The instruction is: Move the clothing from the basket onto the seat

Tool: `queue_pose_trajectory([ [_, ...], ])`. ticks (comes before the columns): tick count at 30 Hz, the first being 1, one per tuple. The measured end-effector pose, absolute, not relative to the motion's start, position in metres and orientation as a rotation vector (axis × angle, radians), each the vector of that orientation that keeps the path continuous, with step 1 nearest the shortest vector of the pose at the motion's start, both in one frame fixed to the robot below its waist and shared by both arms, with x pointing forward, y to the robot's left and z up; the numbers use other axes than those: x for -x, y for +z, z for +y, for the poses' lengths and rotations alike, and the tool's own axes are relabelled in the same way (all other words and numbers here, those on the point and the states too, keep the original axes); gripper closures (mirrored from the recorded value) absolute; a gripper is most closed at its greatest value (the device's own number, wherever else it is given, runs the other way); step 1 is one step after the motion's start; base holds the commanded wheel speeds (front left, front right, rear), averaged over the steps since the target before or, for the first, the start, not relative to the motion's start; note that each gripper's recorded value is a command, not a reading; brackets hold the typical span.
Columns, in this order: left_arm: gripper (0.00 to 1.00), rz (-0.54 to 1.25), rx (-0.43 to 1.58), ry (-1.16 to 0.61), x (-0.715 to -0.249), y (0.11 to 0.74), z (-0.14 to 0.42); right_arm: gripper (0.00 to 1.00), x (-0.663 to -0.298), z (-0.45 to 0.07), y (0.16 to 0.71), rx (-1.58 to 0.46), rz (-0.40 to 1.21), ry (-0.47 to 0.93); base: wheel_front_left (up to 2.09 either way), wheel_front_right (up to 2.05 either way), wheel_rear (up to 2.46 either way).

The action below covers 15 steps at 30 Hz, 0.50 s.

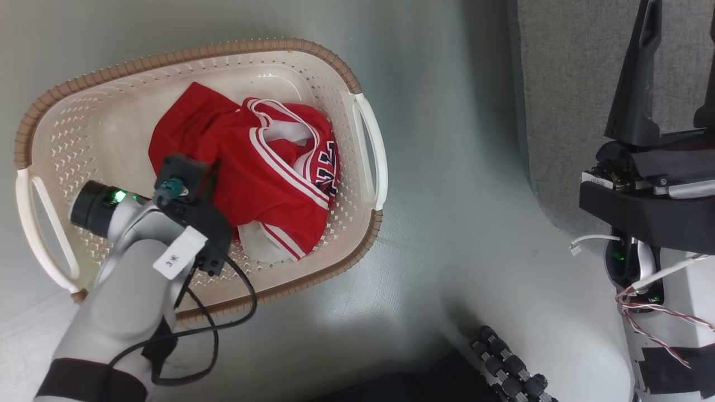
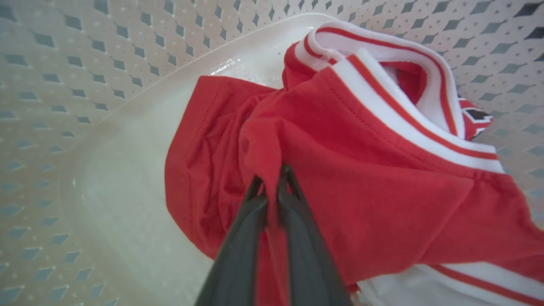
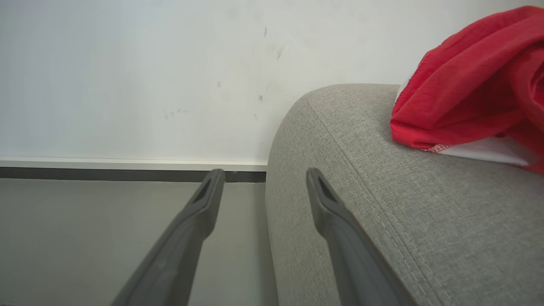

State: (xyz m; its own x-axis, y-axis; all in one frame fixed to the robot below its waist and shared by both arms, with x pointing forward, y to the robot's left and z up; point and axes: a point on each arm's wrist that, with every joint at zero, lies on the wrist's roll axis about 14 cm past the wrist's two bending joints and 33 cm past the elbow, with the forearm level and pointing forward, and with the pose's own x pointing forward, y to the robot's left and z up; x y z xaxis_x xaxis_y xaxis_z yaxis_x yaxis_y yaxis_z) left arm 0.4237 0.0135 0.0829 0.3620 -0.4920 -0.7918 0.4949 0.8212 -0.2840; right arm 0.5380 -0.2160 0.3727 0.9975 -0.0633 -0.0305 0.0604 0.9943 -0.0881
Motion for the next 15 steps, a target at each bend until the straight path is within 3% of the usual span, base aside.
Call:
queue_pose_trajectory([
  [15,1.00,0.793,0.109,-0.624,-0.458,0.140,-0.007,0.00,-0.533,-0.215,0.373,0.064,0.070,-0.066,0.00,0.00,0.00],
])
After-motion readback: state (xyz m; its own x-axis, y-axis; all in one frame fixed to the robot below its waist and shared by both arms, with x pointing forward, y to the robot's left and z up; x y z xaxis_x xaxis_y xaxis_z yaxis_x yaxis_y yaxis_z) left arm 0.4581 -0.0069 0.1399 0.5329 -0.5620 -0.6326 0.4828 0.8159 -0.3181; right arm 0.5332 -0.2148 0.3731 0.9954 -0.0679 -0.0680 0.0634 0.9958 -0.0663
